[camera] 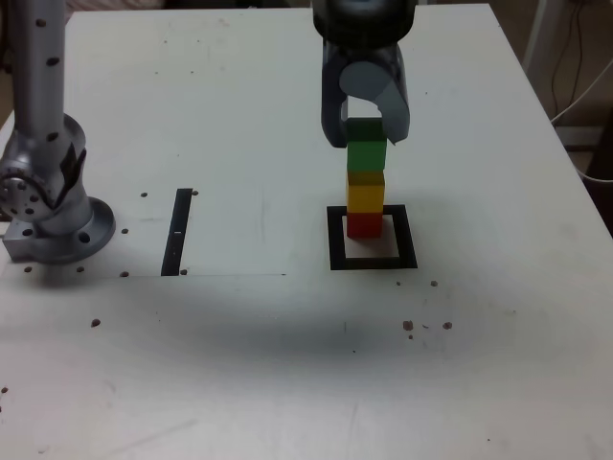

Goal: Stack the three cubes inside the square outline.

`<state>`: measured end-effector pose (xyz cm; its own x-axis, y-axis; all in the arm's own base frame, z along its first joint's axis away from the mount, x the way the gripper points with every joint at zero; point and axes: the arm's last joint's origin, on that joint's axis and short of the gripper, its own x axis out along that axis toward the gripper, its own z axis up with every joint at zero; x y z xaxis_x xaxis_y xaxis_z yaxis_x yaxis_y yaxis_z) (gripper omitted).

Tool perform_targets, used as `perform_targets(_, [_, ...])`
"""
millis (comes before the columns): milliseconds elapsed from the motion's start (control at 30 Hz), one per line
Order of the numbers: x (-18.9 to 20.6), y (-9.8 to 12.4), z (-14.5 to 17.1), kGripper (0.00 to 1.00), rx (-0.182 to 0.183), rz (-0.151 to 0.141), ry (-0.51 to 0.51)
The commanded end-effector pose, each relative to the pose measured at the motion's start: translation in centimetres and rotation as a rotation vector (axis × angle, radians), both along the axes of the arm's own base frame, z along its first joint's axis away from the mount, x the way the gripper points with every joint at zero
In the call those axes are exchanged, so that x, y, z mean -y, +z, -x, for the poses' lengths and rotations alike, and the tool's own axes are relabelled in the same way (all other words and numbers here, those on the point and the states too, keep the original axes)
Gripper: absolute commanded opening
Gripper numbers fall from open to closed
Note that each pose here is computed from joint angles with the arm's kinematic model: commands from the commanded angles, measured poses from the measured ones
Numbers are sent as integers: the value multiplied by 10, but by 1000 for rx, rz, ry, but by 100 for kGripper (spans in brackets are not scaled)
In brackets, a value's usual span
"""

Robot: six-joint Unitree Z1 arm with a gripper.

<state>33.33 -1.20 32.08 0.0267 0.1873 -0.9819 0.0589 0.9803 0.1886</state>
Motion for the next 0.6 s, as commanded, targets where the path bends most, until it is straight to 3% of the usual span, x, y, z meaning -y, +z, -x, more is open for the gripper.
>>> perform_targets(0, [0, 1, 1, 12, 8, 3, 3])
perform_targets(567, [0, -5, 0, 12, -6, 13, 3])
